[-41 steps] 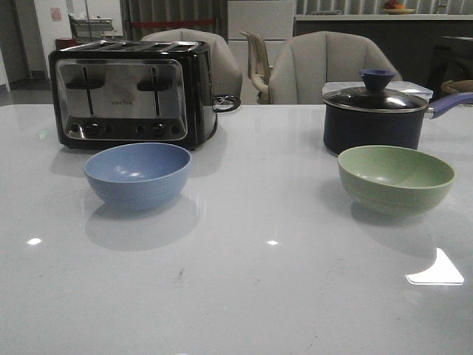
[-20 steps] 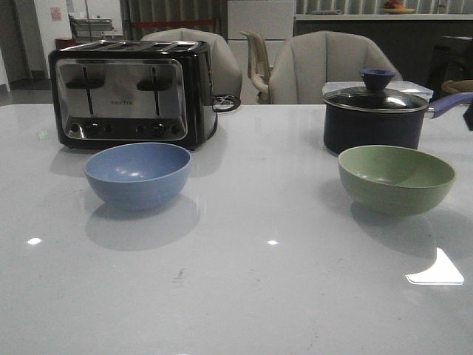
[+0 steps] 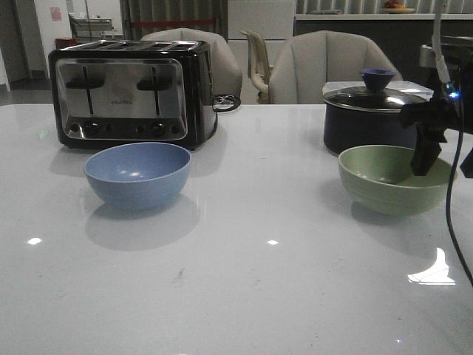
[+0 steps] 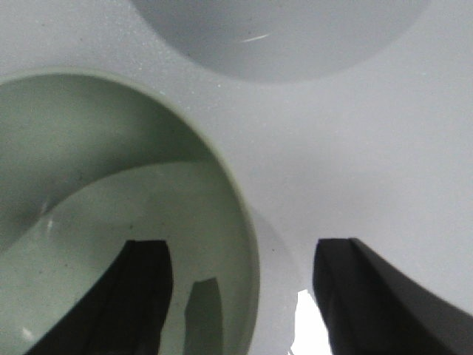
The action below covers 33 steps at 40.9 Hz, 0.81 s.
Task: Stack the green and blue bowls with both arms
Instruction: 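Grasp the rim of the pale green bowl with the right gripper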
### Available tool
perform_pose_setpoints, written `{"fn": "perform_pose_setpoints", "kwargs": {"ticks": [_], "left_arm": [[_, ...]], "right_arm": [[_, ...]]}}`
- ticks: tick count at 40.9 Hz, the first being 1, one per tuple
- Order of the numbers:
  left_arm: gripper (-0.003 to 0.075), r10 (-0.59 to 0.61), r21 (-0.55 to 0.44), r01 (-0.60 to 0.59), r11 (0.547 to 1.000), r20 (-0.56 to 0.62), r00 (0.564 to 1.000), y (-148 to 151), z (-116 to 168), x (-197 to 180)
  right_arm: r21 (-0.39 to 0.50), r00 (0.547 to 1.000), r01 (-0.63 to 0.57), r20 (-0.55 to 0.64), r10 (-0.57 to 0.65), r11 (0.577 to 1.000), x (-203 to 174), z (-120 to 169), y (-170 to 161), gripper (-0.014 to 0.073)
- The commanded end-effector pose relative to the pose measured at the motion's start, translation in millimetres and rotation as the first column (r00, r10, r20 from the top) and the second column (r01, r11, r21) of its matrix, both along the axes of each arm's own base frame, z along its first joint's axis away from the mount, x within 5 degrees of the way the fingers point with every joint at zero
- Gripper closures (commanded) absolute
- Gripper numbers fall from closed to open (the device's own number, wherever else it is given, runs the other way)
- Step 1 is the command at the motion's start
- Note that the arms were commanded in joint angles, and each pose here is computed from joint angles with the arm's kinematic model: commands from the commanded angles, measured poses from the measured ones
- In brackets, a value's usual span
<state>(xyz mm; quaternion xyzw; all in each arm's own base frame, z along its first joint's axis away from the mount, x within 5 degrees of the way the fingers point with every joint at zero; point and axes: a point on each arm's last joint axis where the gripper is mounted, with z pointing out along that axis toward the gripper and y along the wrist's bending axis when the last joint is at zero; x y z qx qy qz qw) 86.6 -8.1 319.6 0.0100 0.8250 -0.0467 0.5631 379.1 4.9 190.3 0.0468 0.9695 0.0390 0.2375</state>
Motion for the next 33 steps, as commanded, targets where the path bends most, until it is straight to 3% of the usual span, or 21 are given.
{"fn": "perform_pose_setpoints", "kwargs": {"ticks": [1, 10, 15, 23, 33], "left_arm": [[0.0619, 0.008, -0.024, -0.005, 1.000, 0.100, 0.995, 0, 16, 3], [0.0619, 0.008, -0.024, -0.005, 1.000, 0.100, 0.995, 0, 16, 3], [0.0619, 0.008, -0.024, -0.005, 1.000, 0.100, 0.995, 0, 16, 3], [0.0619, 0.008, -0.024, -0.005, 1.000, 0.100, 0.995, 0, 16, 3], [0.0619, 0.008, -0.024, -0.005, 1.000, 0.100, 0.995, 0, 16, 3]], "right_arm": [[-0.001, 0.994, 0.006, 0.107, -0.006, 1.000, 10, 22, -2, 0.0104], [0.000, 0.995, 0.006, 0.099, -0.006, 1.000, 9, 22, -2, 0.0421], [0.001, 0.997, 0.002, 0.081, -0.002, 1.000, 6, 24, -2, 0.0540], [0.013, 0.993, -0.017, 0.115, 0.015, 1.000, -5, 52, 6, 0.0561], [0.029, 0.975, -0.164, 0.155, 0.158, 0.986, -34, 95, 56, 0.0561]]}}
